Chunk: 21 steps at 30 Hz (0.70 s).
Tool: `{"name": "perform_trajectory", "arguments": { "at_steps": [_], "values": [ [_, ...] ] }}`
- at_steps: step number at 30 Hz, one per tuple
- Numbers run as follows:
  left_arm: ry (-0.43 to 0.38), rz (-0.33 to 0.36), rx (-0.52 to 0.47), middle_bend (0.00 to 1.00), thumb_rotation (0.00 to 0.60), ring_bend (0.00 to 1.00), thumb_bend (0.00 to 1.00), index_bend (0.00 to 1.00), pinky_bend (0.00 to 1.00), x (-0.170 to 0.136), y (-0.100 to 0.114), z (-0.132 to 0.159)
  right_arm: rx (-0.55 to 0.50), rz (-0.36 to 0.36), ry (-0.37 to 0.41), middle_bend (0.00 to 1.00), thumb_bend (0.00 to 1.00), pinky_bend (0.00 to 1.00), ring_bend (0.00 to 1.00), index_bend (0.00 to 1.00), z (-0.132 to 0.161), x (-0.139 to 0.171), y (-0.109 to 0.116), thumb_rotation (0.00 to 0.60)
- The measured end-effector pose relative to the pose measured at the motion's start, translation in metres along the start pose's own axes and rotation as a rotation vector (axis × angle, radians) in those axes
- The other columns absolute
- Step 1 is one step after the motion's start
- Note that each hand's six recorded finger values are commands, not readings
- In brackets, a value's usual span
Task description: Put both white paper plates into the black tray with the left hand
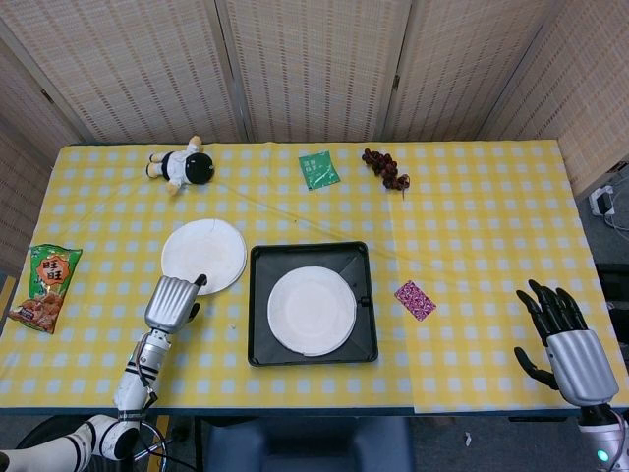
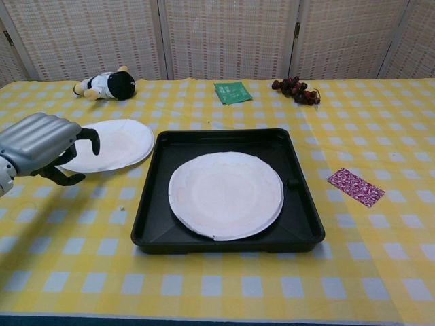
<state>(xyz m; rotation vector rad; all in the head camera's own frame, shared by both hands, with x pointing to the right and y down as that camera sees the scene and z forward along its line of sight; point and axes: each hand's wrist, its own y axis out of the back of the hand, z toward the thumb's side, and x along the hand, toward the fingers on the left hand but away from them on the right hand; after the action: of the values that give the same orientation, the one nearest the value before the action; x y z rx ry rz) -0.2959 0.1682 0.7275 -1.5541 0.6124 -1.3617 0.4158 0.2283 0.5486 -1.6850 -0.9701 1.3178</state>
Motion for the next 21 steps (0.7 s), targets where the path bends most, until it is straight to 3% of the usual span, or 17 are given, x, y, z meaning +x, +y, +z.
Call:
{"name": "perform_trajectory", "arguments": {
  "at_steps": [13,21],
  "values": [
    [0.021,0.042,0.040,1.00,0.600,1.00,0.32,0.50,1.00,0.008,-0.017,-0.007,0.005,-0.004,-0.011,0.00,0.37,0.00,0.00,0.00,-0.002,0.000,0.001,0.600],
    [0.023,0.028,0.040,1.00,0.600,1.00,0.32,0.49,1.00,0.017,-0.029,-0.006,0.001,0.000,-0.013,0.00,0.37,0.00,0.00,0.00,-0.003,-0.001,0.001,0.600]
  ]
}}
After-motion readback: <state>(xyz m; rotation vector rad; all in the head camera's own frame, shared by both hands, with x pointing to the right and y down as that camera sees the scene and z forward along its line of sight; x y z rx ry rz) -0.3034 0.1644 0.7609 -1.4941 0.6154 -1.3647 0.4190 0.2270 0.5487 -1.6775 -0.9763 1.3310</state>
